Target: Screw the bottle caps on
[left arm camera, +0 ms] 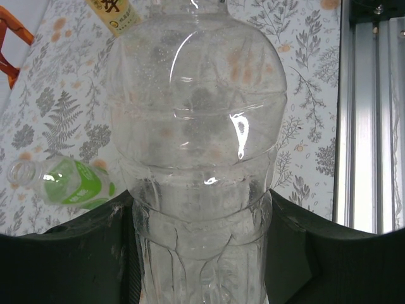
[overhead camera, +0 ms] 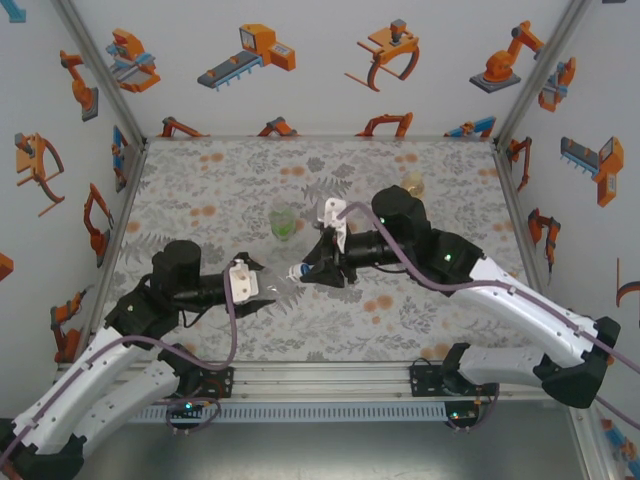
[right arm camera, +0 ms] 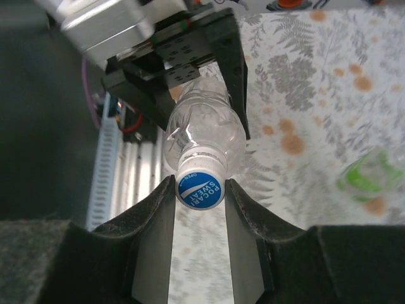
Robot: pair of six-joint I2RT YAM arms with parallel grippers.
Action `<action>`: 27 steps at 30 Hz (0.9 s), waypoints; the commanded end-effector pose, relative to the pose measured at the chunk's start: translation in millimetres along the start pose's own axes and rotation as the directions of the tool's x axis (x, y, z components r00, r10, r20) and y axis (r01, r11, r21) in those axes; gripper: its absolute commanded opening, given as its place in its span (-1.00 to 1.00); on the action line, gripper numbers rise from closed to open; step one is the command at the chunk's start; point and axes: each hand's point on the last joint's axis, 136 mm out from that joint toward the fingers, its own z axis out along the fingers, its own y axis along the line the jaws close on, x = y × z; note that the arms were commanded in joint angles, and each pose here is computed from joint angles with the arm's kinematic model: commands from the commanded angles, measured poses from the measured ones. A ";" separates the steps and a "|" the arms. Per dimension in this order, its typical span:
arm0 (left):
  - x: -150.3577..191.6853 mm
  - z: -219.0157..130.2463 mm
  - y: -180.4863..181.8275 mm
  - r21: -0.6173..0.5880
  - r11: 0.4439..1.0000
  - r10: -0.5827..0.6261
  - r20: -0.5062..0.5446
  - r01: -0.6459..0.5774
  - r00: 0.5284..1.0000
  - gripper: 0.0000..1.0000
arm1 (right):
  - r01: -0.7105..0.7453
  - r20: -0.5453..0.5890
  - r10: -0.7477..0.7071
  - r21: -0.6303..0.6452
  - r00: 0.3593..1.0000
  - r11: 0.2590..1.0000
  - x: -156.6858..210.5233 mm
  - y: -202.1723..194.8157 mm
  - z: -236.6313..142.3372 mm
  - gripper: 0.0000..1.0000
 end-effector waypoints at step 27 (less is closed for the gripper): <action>-8.0 0.8 30.3 -0.132 0.991 0.002 -0.006 -0.003 1.000 -1.00 | -0.873 0.125 0.891 0.296 0.437 0.387 23.9 -51.1 16.3 -0.50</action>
